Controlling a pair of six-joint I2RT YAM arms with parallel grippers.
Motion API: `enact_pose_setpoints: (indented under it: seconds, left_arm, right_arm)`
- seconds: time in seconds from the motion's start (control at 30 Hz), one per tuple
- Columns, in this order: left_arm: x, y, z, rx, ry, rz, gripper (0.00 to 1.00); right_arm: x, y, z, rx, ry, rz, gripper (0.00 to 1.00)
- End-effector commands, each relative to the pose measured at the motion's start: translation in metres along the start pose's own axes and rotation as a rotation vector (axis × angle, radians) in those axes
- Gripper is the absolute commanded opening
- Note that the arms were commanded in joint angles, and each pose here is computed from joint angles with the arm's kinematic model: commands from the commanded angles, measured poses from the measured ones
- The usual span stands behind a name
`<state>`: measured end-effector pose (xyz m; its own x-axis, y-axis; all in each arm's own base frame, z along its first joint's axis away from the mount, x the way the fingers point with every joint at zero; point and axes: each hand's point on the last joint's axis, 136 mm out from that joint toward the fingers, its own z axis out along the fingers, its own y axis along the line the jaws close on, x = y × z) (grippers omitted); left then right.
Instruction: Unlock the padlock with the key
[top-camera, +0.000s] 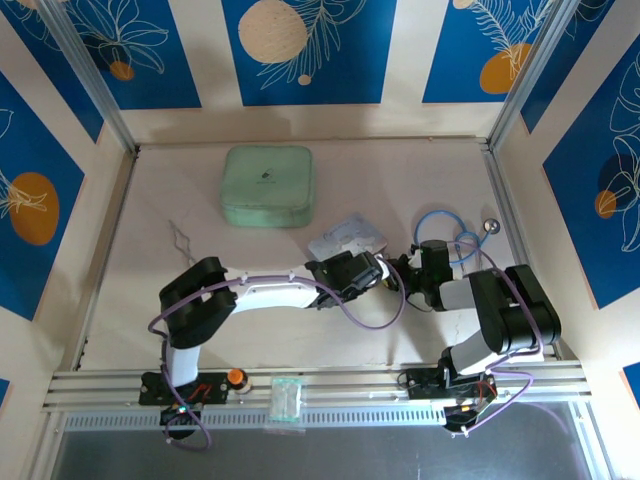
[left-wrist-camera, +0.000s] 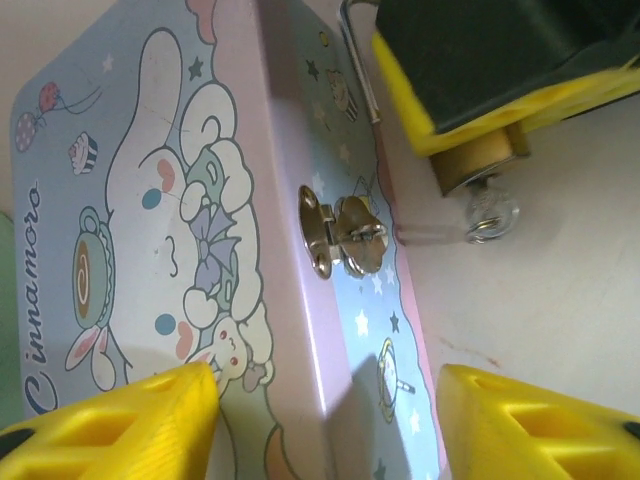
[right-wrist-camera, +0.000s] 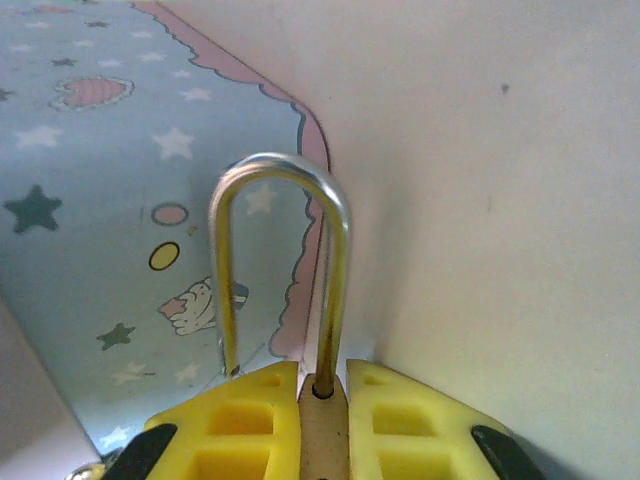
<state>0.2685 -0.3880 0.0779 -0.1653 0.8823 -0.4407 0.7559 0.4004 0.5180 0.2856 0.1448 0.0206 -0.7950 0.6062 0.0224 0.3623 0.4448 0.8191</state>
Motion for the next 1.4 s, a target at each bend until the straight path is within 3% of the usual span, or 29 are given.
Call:
enact_pose_setpoints:
  seconds: [0.0, 0.27, 0.47, 0.67, 0.77, 0.93, 1.07, 1.37]
  left_arm:
    - [0.070, -0.005, 0.011, 0.008, 0.234, 0.055, 0.66]
    - [0.070, 0.031, 0.004, -0.144, 0.214, -0.039, 0.80]
    - [0.057, 0.038, -0.009, -0.141, 0.133, -0.144, 0.86]
    - [0.047, 0.046, -0.026, -0.102, 0.077, -0.237, 1.00]
    - [0.035, 0.049, -0.040, -0.062, 0.004, -0.286, 1.00]
    - [0.043, 0.061, -0.055, -0.087, 0.004, -0.385, 1.00]
    - [0.044, 0.056, -0.068, -0.027, -0.045, -0.458, 1.00]
    - [0.059, 0.055, -0.079, -0.008, -0.074, -0.524, 1.00]
  right_arm:
    - [0.023, -0.022, -0.001, 0.093, 0.126, -0.008, 0.10]
    - [0.032, -0.028, -0.017, 0.264, 0.221, -0.088, 0.11]
    - [0.043, -0.027, -0.022, 0.365, 0.325, -0.093, 0.13]
    - [0.047, -0.019, -0.033, 0.415, 0.395, -0.130, 0.14]
    - [0.047, -0.017, -0.035, 0.440, 0.415, -0.140, 0.15]
    - [0.043, -0.017, -0.045, 0.556, 0.435, -0.191, 0.18]
    - [0.041, -0.026, -0.054, 0.636, 0.464, -0.209, 0.19]
    - [0.032, -0.044, -0.056, 0.759, 0.461, -0.235, 0.21]
